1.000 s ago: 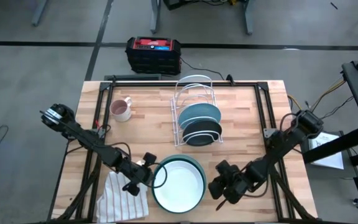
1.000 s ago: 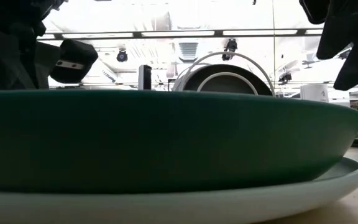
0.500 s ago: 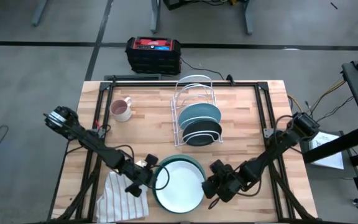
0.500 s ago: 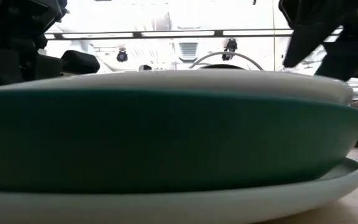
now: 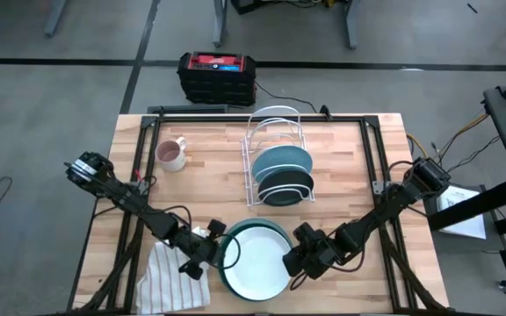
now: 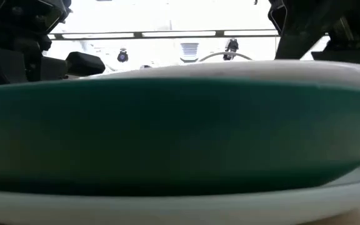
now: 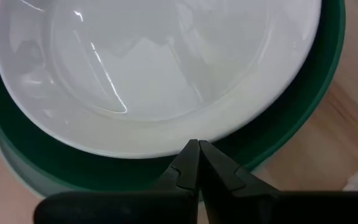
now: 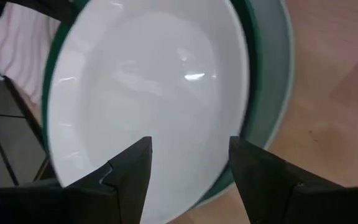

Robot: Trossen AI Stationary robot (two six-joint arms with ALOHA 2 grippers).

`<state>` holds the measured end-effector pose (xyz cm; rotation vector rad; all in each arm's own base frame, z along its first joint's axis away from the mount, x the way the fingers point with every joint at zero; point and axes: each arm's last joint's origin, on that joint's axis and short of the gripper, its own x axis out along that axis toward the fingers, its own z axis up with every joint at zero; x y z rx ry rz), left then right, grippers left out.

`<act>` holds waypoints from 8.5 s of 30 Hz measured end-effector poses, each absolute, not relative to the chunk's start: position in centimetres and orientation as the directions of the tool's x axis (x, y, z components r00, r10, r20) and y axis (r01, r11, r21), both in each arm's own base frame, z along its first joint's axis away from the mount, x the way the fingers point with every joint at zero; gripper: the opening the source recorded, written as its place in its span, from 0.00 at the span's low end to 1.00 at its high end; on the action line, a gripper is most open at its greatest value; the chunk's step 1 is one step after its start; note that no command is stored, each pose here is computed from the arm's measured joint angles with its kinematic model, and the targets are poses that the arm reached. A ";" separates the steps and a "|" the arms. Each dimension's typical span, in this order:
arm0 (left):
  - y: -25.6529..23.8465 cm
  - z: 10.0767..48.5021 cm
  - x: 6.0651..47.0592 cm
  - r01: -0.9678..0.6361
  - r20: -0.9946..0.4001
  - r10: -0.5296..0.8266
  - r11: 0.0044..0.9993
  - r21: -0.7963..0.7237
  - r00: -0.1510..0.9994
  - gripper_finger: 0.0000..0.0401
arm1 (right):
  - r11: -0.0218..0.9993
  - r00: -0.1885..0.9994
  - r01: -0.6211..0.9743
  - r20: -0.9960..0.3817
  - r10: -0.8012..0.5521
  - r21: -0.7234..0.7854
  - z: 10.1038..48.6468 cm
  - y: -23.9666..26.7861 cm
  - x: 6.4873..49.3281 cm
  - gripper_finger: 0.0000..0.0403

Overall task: Sort dishes
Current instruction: Put the white plate into the dish rack

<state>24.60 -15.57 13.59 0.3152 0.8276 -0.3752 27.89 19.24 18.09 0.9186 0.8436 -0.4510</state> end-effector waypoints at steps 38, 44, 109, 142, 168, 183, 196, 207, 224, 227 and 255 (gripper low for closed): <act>-14.5 11.7 23.7 0.431 -0.649 -0.267 0.896 0.105 0.713 0.00 | 0.586 0.606 0.648 -0.795 -0.012 0.486 15.3 16.3 30.2 0.47; -14.4 11.6 23.6 0.412 -0.636 -0.262 0.906 0.097 0.726 0.00 | 0.589 0.607 0.631 -0.794 0.031 0.505 13.1 16.2 31.7 0.40; -11.7 22.2 19.6 0.387 -0.387 -0.335 0.920 0.064 0.859 0.00 | 0.916 0.841 0.349 -0.497 -0.214 0.197 23.1 15.2 28.9 0.00; -7.2 27.6 13.6 0.207 -0.198 -0.139 0.901 0.382 0.970 0.00 | 0.748 0.862 0.504 0.189 -0.471 -0.432 41.0 1.5 20.4 0.00; -7.1 27.0 13.4 0.223 -0.254 -0.130 0.898 0.379 0.958 0.00 | 0.551 0.798 0.472 0.067 -0.600 -0.688 37.5 -5.1 24.9 0.00; -7.1 26.8 13.4 0.229 -0.276 -0.127 0.897 0.379 0.953 0.00 | 0.546 0.777 0.385 -0.058 -0.626 -0.744 34.6 -6.6 27.4 0.00; -7.1 26.6 13.5 0.234 -0.290 -0.124 0.894 0.383 0.949 0.00 | 0.587 0.750 0.302 -0.193 -0.633 -0.751 31.2 -7.3 29.6 0.00; -7.1 26.6 13.5 0.234 -0.290 -0.124 0.894 0.383 0.949 0.00 | 0.605 0.725 0.242 -0.274 -0.632 -0.759 28.9 -7.6 30.9 0.00; -7.2 26.6 13.5 0.234 -0.290 -0.125 0.894 0.383 0.949 0.00 | 0.618 0.685 0.164 -0.362 -0.632 -0.769 27.7 -8.0 30.7 0.00; -7.2 26.6 13.5 0.234 -0.290 -0.125 0.894 0.383 0.949 0.00 | 0.620 0.680 0.156 -0.372 -0.632 -0.769 27.6 -8.1 30.6 0.00; -7.1 26.6 13.5 0.234 -0.291 -0.125 0.895 0.380 0.949 0.00 | 0.680 0.681 0.156 -0.421 -0.600 -0.716 25.8 -9.1 31.6 0.00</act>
